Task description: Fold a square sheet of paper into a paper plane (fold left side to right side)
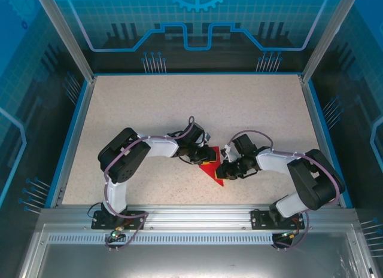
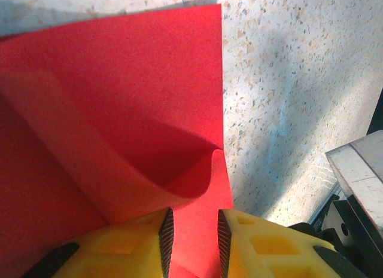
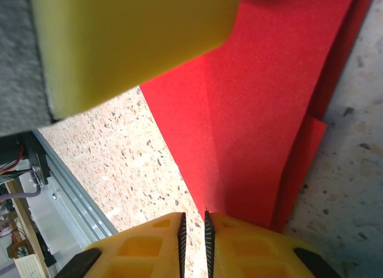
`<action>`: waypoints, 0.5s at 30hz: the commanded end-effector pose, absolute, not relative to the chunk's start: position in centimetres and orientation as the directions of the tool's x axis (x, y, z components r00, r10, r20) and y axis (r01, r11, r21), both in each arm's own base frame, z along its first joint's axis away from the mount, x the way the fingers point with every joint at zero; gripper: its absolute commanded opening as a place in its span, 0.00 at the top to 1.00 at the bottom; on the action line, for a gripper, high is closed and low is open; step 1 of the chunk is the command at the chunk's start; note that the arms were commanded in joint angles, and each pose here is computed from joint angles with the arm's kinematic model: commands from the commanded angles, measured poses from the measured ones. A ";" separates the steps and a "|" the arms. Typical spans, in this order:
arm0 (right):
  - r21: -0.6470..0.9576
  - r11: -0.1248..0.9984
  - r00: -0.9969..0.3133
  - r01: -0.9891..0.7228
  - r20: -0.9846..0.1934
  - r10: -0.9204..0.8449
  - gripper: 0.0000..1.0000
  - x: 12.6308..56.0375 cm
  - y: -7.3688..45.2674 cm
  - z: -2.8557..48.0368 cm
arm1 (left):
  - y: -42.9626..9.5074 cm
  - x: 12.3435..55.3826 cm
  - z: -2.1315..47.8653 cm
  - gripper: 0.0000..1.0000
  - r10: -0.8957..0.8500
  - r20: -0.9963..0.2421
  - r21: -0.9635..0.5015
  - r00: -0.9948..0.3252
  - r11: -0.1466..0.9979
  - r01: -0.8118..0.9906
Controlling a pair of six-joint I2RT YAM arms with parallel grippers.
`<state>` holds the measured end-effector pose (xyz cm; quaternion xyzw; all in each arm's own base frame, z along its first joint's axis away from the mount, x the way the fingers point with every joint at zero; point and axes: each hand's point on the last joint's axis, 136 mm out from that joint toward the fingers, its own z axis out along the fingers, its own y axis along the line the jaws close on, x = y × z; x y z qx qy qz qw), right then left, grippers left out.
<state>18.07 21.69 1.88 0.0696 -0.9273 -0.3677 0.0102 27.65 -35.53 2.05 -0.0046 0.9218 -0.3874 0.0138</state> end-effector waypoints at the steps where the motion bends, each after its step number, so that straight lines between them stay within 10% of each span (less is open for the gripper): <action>1: 0.649 0.756 -0.986 -0.082 0.055 -0.154 0.82 15.7 20.8 0.6 | -33.3 26.1 -0.6 0.70 -0.021 0.024 -0.628 -0.999 0.778 -0.032; 15: 0.576 0.814 -0.984 -0.071 0.094 -0.152 0.82 14.4 19.3 -0.1 | -33.3 26.2 -0.8 0.70 -0.023 0.030 -0.626 -0.999 0.779 -0.037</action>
